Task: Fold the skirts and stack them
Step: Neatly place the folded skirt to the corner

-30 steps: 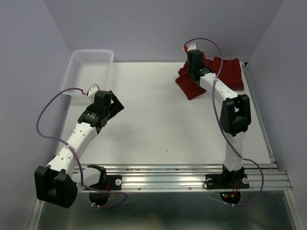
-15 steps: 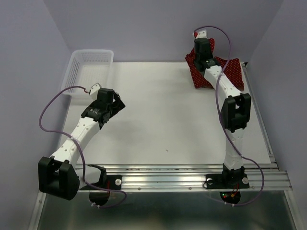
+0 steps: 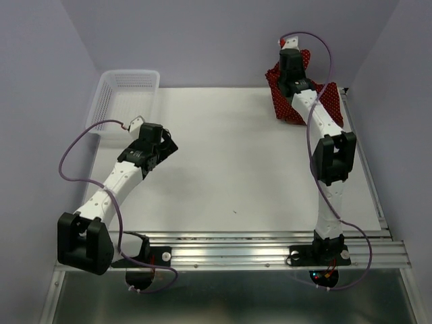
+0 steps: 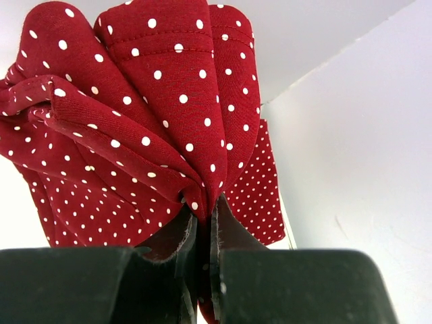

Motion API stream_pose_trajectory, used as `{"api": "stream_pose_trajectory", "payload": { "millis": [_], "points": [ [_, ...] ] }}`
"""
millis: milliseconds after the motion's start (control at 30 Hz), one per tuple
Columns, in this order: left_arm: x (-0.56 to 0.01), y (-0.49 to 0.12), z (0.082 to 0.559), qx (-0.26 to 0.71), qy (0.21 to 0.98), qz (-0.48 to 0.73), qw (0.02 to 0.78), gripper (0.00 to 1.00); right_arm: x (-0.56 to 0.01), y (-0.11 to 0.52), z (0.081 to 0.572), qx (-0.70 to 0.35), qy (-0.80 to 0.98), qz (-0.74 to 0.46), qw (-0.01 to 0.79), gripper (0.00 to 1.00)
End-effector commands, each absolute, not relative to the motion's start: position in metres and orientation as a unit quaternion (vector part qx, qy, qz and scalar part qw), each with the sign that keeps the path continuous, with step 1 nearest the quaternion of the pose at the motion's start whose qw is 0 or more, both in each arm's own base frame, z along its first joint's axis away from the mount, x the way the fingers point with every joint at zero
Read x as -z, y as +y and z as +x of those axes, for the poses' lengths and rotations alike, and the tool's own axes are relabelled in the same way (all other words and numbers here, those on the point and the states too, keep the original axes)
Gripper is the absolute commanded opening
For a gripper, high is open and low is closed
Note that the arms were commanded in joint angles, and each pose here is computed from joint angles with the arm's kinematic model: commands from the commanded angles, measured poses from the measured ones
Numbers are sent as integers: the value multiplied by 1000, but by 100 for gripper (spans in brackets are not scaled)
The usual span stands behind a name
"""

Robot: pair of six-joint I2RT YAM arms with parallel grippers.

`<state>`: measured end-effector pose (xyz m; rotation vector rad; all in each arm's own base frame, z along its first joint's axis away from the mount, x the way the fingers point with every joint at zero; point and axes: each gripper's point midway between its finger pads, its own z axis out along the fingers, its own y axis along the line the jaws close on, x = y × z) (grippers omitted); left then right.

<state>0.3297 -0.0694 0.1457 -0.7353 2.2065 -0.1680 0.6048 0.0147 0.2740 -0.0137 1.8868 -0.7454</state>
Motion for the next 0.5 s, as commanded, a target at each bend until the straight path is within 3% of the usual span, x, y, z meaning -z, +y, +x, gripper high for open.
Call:
{"api": "stream_pose_trajectory", "payload": {
  "millis": [0,467],
  "points": [
    [-169,-73,347,84,854,-291,422,99,-324,-1,605,316,756,42,572,1],
    [-158,-80,357,87,864,-284,407,99,-298,-28,608,270,793,44,544,1]
  ]
}}
